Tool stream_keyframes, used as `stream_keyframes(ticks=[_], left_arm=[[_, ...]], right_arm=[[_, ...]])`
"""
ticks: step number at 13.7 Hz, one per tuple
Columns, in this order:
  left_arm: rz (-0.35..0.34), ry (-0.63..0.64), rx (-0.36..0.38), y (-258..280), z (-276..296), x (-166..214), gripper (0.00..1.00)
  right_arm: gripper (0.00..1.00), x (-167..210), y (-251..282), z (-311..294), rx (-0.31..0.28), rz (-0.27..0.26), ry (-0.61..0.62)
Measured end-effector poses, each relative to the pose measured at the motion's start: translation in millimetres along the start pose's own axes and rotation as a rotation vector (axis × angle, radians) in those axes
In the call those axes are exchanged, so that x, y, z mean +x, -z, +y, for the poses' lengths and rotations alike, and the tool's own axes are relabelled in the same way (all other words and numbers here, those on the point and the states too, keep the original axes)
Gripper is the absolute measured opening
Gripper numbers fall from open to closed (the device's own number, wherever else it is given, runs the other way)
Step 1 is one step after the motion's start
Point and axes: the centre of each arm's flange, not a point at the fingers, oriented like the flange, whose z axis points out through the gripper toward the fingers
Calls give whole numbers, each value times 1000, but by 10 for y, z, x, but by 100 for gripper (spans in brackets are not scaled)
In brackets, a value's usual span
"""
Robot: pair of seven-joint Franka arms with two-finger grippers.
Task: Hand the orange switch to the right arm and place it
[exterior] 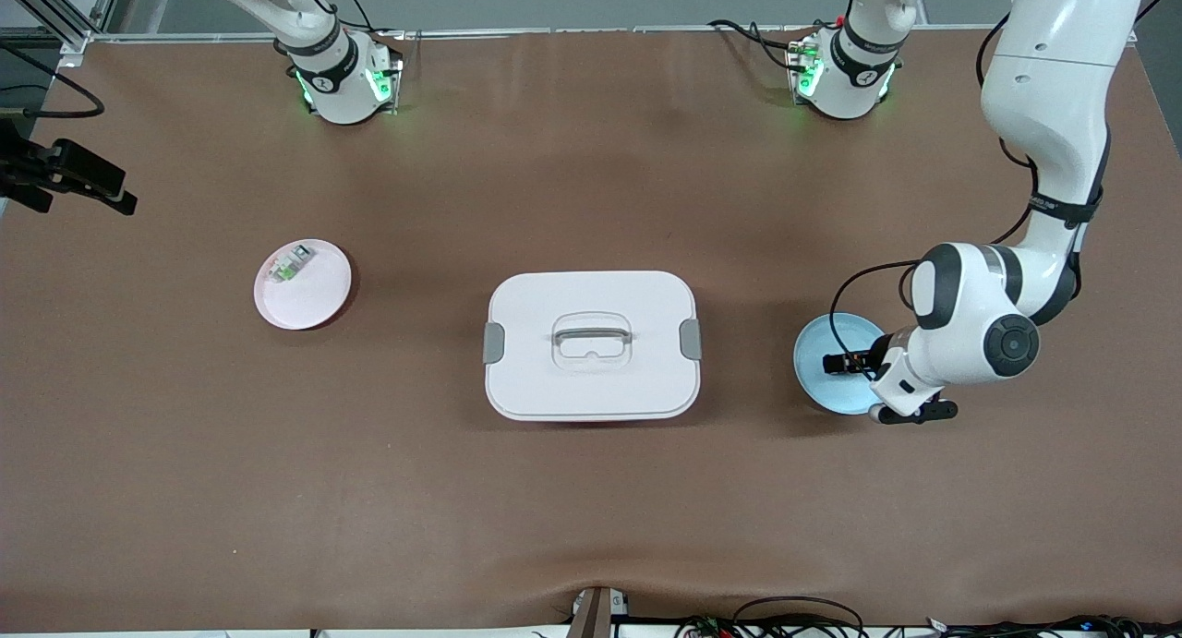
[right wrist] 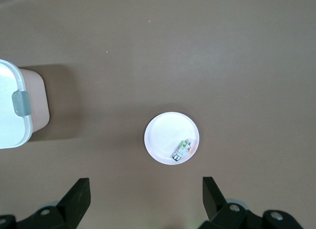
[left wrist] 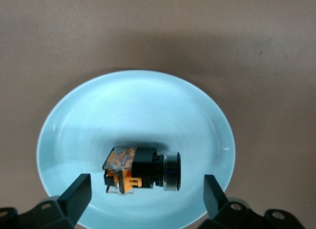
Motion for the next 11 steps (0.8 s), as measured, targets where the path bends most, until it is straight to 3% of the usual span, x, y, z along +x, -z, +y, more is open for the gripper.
stream_keyframes(ticks=[5, 11], left_arm=[[-37, 2, 6, -224, -28, -30, 100], [-48, 4, 8, -315, -46, -35, 100]], right_arm=[[100, 1, 5, 325, 0, -3, 46], [100, -2, 0, 269, 1, -7, 58]])
